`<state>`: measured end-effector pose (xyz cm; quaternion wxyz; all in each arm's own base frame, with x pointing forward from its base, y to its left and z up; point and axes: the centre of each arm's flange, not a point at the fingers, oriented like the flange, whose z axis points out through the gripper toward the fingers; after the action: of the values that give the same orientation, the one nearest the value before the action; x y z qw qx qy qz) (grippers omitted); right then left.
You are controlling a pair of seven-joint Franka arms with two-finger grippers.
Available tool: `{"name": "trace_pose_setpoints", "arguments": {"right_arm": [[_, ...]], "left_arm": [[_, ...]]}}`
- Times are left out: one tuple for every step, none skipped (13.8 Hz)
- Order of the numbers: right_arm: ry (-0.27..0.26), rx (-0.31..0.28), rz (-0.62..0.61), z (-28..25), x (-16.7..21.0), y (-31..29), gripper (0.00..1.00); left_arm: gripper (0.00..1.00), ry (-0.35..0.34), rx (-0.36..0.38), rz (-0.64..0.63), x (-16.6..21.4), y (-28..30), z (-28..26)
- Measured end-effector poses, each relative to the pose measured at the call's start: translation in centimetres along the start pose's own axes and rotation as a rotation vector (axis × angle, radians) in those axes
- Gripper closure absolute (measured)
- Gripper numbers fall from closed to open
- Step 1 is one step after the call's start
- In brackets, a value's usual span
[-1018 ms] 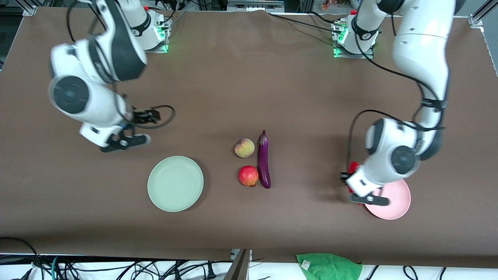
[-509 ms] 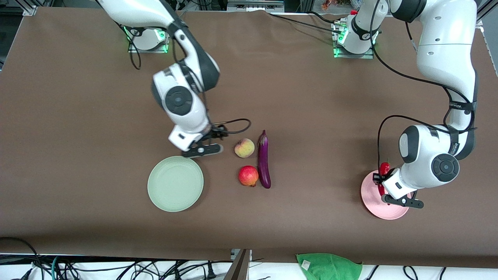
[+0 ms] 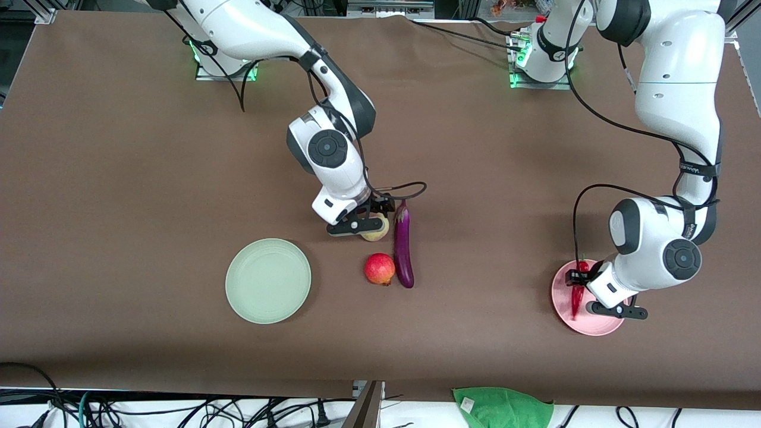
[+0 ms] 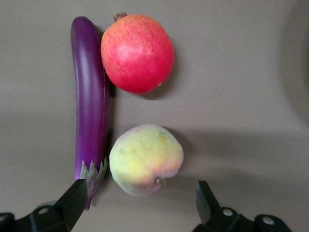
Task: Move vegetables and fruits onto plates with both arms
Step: 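Release the chili on the pink plate while the right gripper grasps the peach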
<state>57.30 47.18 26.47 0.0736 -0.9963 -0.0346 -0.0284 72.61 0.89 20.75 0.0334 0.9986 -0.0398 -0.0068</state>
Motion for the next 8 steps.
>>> {"name": "trace_pose_setpoints", "arguments": {"right_arm": [[-0.003,-0.002,0.000,0.7,0.1,0.0,0.00],[-0.007,-0.007,-0.003,1.6,0.1,-0.1,0.00],[-0.013,-0.016,-0.009,2.6,-0.1,-0.1,0.00],[-0.020,-0.021,-0.013,3.5,-0.3,-0.2,0.00],[-0.024,-0.024,-0.017,4.4,-0.6,-0.4,0.00],[-0.022,-0.022,-0.021,5.0,-0.9,-0.6,0.00],[-0.018,-0.019,-0.024,5.5,-1.0,-0.7,0.00],[-0.013,-0.016,-0.025,5.9,-1.1,-0.8,0.00]], "left_arm": [[0.22,0.001,-0.006,-0.001,0.1,0.2,-0.2],[0.11,-0.004,-0.011,-0.001,0.2,0.6,-0.5],[0.01,-0.006,-0.015,-0.005,0.5,1.0,-1.1],[0.00,-0.009,-0.018,-0.009,0.7,1.3,-1.7],[0.00,-0.007,-0.021,-0.009,0.9,1.7,-2.3],[0.00,-0.006,-0.024,-0.010,1.0,2.1,-2.6],[0.00,-0.003,-0.025,-0.016,1.1,2.8,-2.8],[0.00,-0.002,-0.027,-0.028,1.2,3.5,-2.9]]}}
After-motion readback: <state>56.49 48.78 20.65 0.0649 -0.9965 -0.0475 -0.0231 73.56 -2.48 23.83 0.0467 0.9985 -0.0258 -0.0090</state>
